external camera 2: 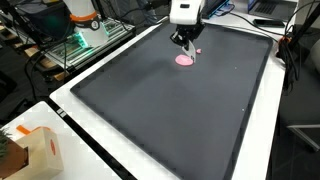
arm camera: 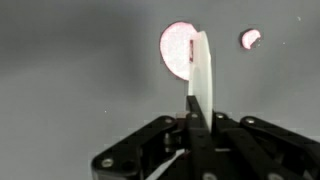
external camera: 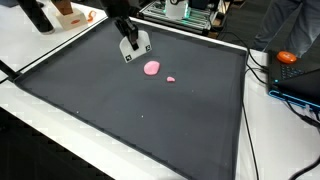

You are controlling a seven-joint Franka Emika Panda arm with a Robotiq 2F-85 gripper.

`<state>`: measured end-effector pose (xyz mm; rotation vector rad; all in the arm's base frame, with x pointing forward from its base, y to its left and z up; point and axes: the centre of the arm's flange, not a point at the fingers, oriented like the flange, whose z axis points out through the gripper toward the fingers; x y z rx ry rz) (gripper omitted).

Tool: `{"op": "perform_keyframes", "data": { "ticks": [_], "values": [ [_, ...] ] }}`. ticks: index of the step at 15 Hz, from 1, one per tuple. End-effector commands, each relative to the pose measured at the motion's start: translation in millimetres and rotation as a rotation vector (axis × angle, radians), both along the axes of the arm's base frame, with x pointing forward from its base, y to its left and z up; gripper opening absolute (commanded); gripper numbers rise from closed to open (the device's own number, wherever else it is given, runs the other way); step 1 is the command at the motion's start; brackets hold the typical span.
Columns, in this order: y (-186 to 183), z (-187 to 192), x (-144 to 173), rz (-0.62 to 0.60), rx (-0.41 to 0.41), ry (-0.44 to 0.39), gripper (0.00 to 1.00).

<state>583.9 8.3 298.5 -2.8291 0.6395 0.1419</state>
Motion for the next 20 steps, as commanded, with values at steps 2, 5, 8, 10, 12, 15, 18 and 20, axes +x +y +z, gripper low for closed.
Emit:
{"op": "perform_keyframes", "data": {
  "ticks": [2, 5, 8, 10, 12, 15, 18, 20],
  "values": [
    [-14.5, 0.9, -40.8, -0.045, 0.033, -0.020, 0.01],
    [-19.6, -1.8, -54.2, -0.054, 0.041, -0.037, 0.01],
    [-23.2, -5.7, -65.5, -0.064, 0.047, -0.047, 0.01],
    [-24.8, -8.4, -72.3, -0.066, 0.045, -0.047, 0.01],
    [-25.7, -11.0, -77.8, -0.066, 0.040, -0.045, 0.01],
    [-25.9, -13.8, -84.2, -0.062, 0.037, -0.042, 0.01],
    [-24.7, -15.0, -88.7, -0.048, 0.026, -0.035, 0.01],
    [-23.4, -15.3, -90.6, -0.038, 0.016, -0.030, 0.01]
  ]
}}
